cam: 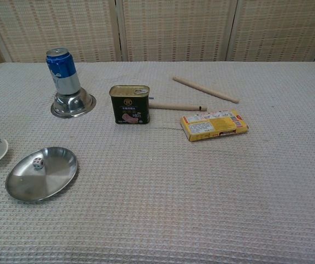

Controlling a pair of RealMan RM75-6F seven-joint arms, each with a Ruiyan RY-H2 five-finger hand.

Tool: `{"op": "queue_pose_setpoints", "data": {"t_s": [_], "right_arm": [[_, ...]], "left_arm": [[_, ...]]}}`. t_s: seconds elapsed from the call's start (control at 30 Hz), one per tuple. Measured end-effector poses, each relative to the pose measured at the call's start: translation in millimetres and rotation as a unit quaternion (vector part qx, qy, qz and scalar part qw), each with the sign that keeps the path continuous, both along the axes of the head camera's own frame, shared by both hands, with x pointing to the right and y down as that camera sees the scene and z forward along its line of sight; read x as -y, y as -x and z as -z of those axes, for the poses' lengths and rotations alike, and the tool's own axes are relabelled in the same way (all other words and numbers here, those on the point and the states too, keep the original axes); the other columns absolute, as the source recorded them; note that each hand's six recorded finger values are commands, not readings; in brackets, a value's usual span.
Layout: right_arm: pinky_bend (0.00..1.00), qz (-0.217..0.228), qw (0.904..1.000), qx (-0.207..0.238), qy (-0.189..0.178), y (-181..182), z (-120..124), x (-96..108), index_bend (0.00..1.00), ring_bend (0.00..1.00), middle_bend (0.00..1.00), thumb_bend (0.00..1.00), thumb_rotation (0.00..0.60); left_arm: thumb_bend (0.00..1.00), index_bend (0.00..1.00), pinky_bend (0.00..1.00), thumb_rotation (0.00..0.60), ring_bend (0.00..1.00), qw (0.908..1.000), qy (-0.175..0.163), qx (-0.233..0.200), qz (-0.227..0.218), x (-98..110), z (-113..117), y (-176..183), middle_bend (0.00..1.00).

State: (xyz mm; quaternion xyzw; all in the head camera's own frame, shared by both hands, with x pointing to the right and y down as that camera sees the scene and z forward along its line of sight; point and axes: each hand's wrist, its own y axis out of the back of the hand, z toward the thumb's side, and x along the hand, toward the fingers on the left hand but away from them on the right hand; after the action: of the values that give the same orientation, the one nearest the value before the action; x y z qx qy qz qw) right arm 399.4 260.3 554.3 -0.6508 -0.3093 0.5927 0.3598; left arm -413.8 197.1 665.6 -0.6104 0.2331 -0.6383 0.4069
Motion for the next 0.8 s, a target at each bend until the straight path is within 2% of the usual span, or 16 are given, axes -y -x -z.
{"op": "queue_pose_setpoints", "data": {"t_s": [0.07,0.23,0.27,0.33,0.4,0.47,0.73,0.77,0.8], "right_arm": [[0.0,-0.001,1.0,0.0,-0.001,-0.3,0.0,0.3,0.0,0.0,0.0,0.17,0.556],[0.0,0.0,1.0,-0.001,0.0,-0.3,-0.6,0.2,0.0,0.0,0.0,0.17,0.556],[0.0,0.0,1.0,-0.001,0.0,-0.2,-0.6,0.2,0.0,0.0,0.0,0.17,0.556],[0.0,-0.001,1.0,-0.002,0.0,-0.4,-0.5,0.2,0.0,0.0,0.0,0.17,0.556],[0.0,-0.001,1.0,-0.001,-0.001,-0.4,-0.1,0.4,0.0,0.0,0.0,0.17,0.556],[0.0,-0.001,1.0,-0.001,-0.002,-0.4,0.4,0.4,0.0,0.0,0.0,0.17,0.556],[0.0,0.0,1.0,0.0,-0.003,0.0,1.8,-0.1,0.0,0.0,0.0,0.17,0.557],[0.0,0.0,1.0,0.001,-0.005,0.0,2.4,-0.1,0.0,0.0,0.0,0.17,0.557],[0.0,0.0,1.0,0.001,-0.005,0.0,2.9,-0.1,0.0,0.0,0.0,0.17,0.557]], "left_arm": [[0.53,0.34,1.0,0.6,0.89,1.0,0.007,-0.001,0.005,-1.3,-2.5,1.8,0.51],[0.46,0.12,1.0,0.6,0.89,0.9993,0.029,-0.018,0.013,-5.9,-3.9,1.2,0.37],[0.44,0.06,1.0,0.6,0.89,0.9992,0.032,-0.021,0.014,-6.7,-3.5,0.4,0.31],[0.43,0.01,1.0,0.6,0.89,0.9989,0.037,-0.027,0.013,-8.5,-2.2,-1.3,0.18],[0.4,0.0,1.0,0.6,0.89,0.9988,0.038,-0.028,0.012,-9.5,-0.2,-1.9,0.08],[0.39,0.0,1.0,0.6,0.89,0.9988,0.037,-0.03,0.012,-10.2,1.3,-2.5,0.03],[0.39,0.0,1.0,0.6,0.86,0.9986,0.035,-0.037,0.011,-16.9,8.5,-2.9,0.0],[0.39,0.0,0.99,0.6,0.82,0.9986,0.033,-0.039,0.013,-17.4,10.2,-2.7,0.0],[0.39,0.0,0.93,0.6,0.7,0.9985,0.028,-0.043,0.015,-18.1,13.3,-2.5,0.0]]}}
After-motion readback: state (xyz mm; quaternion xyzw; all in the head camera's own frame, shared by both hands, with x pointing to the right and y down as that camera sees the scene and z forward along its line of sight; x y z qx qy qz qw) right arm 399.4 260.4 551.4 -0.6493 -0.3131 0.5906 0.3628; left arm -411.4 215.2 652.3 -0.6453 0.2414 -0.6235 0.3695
